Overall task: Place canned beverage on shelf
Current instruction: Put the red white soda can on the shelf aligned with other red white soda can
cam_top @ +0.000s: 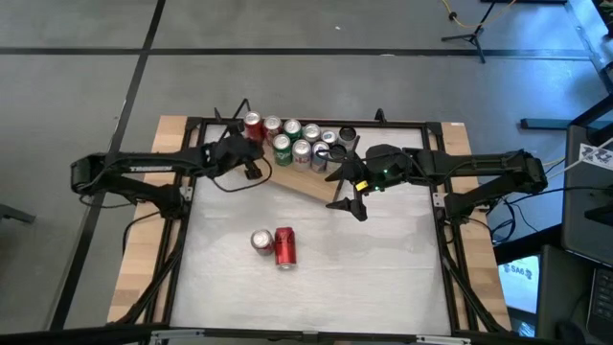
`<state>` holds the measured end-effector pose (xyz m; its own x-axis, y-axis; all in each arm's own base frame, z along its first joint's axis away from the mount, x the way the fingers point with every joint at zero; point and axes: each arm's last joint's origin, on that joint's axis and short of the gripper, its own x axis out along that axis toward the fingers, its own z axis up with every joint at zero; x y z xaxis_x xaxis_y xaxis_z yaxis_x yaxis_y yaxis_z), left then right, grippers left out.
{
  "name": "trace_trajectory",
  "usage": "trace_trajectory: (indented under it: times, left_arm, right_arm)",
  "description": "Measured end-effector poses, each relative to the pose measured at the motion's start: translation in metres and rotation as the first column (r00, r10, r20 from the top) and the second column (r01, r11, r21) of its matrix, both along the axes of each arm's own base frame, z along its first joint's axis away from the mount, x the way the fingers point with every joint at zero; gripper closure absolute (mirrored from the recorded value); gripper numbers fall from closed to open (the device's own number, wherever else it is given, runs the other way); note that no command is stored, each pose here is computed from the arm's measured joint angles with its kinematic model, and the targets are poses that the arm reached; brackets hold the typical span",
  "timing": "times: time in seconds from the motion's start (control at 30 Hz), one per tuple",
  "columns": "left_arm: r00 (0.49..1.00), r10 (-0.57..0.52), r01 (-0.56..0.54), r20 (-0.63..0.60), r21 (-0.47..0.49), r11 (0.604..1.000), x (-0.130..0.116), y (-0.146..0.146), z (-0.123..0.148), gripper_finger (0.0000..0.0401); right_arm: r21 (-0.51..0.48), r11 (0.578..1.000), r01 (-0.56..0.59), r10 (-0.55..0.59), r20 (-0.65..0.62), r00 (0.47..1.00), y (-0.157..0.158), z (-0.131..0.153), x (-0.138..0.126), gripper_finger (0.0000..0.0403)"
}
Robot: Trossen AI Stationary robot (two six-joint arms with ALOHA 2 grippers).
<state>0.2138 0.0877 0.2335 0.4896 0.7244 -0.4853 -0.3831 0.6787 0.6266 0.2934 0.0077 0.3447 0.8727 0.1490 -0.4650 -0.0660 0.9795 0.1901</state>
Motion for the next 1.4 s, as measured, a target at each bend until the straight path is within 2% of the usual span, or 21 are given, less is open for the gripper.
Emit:
trace_trajectory:
  times: [0.13,0.27,0.37,0.43,0.53,0.63,0.93,1.03,1.17,1.33,1.4]
  left_arm:
    - [0.979,-0.031,0.040,0.202,-0.041,0.998,0.001,-0.022,0.027,0.0401]
    - [0.914,-0.019,0.081,0.405,-0.136,0.987,-0.002,-0.042,0.049,0.0401]
    - [0.860,-0.050,0.182,0.508,-0.212,0.960,-0.003,-0.053,0.057,0.0401]
    - [0.829,-0.101,0.283,0.551,-0.256,0.924,-0.003,-0.059,0.061,0.0401]
    - [0.800,-0.184,0.416,0.571,-0.308,0.856,-0.002,-0.066,0.061,0.0397]
    - [0.784,-0.235,0.484,0.575,-0.327,0.812,-0.001,-0.073,0.060,0.0376]
    - [0.780,-0.251,0.511,0.574,-0.352,0.784,0.001,-0.083,0.058,0.0277]
    - [0.774,-0.238,0.515,0.587,-0.366,0.775,0.000,-0.085,0.059,0.0254]
    - [0.751,-0.230,0.536,0.619,-0.368,0.759,-0.007,-0.089,0.065,0.0243]
    - [0.721,-0.240,0.574,0.650,-0.366,0.732,-0.025,-0.096,0.075,0.0244]
    - [0.725,-0.253,0.583,0.641,-0.375,0.721,-0.034,-0.099,0.076,0.0245]
  right_arm:
    - [0.000,1.000,0.000,0.000,0.001,1.000,0.000,0.000,0.000,0.0031]
    - [0.000,1.000,0.000,0.000,0.006,1.000,0.000,0.001,0.000,0.0031]
    - [0.000,1.000,0.000,0.000,0.008,1.000,0.000,0.001,0.000,0.0031]
    - [0.000,1.000,0.000,0.000,0.008,1.000,0.000,0.001,0.000,0.0031]
    - [0.000,1.000,0.000,0.000,0.009,1.000,0.000,0.001,0.000,0.0031]
    - [0.001,1.000,0.000,0.000,0.008,1.000,0.000,0.001,0.000,0.0031]
    - [0.005,1.000,-0.008,0.008,0.055,0.998,0.000,0.004,0.003,0.0031]
    - [0.029,0.997,-0.067,0.064,0.106,0.992,0.002,0.006,0.009,0.0031]
    - [0.047,0.990,-0.131,0.122,0.158,0.980,0.005,0.001,0.024,0.0031]
    - [0.029,0.989,-0.143,0.136,0.167,0.976,0.005,-0.014,0.043,0.0031]
    - [0.021,0.989,-0.146,0.140,0.171,0.975,0.005,-0.018,0.047,0.0031]
